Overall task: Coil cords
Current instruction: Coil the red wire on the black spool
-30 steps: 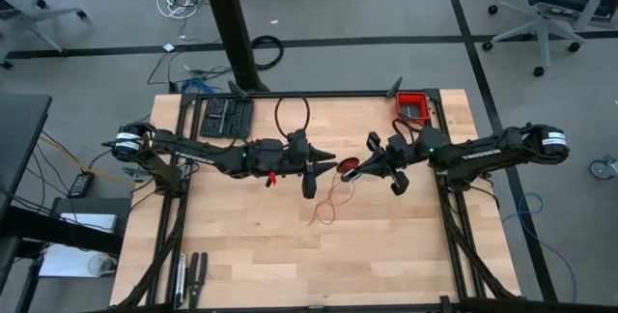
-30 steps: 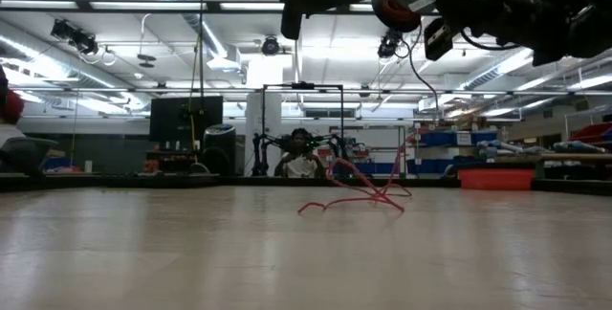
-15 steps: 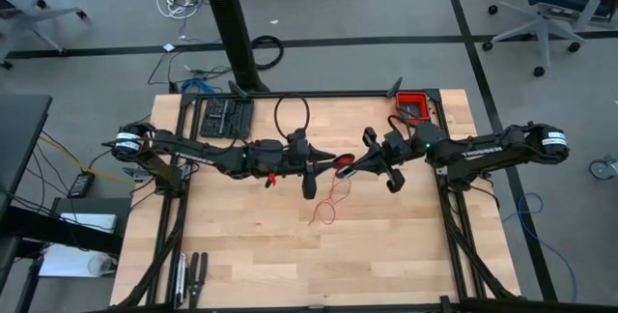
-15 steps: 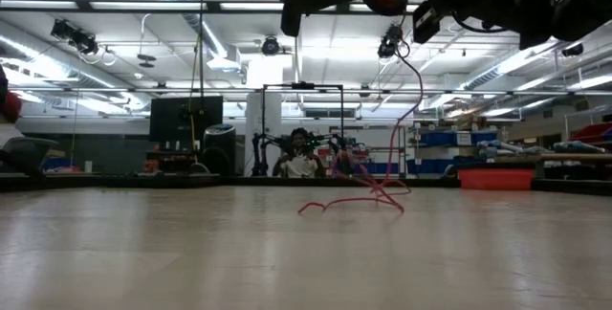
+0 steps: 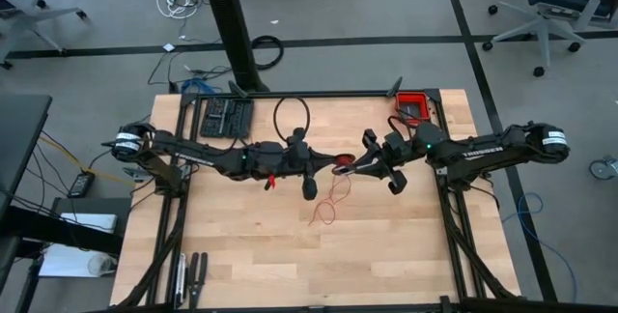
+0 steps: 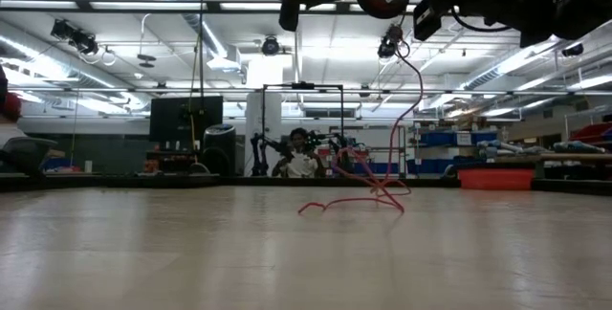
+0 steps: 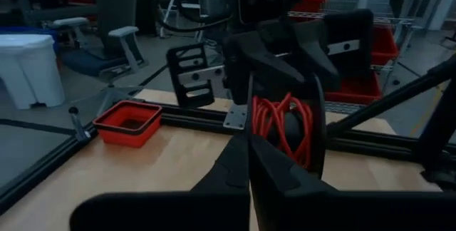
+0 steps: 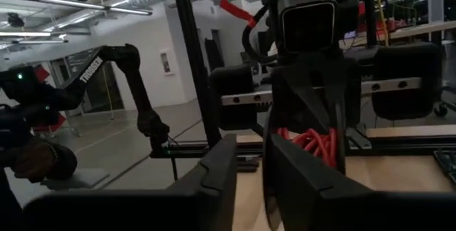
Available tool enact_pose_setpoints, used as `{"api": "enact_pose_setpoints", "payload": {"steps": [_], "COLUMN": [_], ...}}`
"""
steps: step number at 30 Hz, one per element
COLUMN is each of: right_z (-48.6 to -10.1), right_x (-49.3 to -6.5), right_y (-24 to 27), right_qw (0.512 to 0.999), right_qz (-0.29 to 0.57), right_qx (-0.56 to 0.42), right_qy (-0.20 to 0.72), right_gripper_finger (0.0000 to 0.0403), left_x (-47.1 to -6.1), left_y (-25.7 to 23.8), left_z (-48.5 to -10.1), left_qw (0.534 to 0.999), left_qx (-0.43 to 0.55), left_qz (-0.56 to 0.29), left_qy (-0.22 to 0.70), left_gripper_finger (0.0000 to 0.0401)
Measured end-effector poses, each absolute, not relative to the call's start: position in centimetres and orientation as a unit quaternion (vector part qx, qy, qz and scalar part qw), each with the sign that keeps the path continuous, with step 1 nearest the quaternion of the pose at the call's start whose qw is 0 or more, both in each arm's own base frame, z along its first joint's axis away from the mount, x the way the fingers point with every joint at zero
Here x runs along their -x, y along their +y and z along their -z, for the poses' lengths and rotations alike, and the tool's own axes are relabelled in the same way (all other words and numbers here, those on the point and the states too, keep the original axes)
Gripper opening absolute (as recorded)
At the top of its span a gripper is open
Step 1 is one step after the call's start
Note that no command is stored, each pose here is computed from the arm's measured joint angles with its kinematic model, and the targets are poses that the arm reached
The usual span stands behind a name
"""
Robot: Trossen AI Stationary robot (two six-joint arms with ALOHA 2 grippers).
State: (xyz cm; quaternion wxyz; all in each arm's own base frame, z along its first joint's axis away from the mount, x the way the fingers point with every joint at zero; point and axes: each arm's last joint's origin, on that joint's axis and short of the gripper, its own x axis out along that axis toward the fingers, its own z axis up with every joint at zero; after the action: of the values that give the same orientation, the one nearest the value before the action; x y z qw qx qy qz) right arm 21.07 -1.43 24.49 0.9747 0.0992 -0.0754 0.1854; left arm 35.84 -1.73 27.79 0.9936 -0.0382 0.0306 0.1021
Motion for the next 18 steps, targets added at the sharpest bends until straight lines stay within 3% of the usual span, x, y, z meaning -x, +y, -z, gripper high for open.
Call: {"api": "enact_pose_setpoints", "payload": {"steps": [6,11,18], "right_z": [-24.9,-24.0,-22.3], "right_x": [-19.6,-18.4,-18.3], "right_y": [-2.6,-2.8,-2.3], "right_qw": [0.986,0.994,0.988], "right_qz": [-0.125,-0.051,-0.017], "right_qx": [-0.096,-0.095,-0.109], "right_qy": [-0.051,0.022,0.105], "right_gripper_finger": [0.0095,0.0089,0.0092], "left_x": [-35.7,-35.7,-35.6], "left_y": [-2.1,-2.1,-2.0], "left_z": [-27.7,-27.6,-27.6], "left_qw": [0.989,0.984,0.979], "left_qx": [0.033,0.028,0.027], "left_qz": [-0.142,-0.171,-0.197], "left_qy": [0.033,0.037,0.034], "left_gripper_finger": [0.0001,0.0000,0.0000]}}
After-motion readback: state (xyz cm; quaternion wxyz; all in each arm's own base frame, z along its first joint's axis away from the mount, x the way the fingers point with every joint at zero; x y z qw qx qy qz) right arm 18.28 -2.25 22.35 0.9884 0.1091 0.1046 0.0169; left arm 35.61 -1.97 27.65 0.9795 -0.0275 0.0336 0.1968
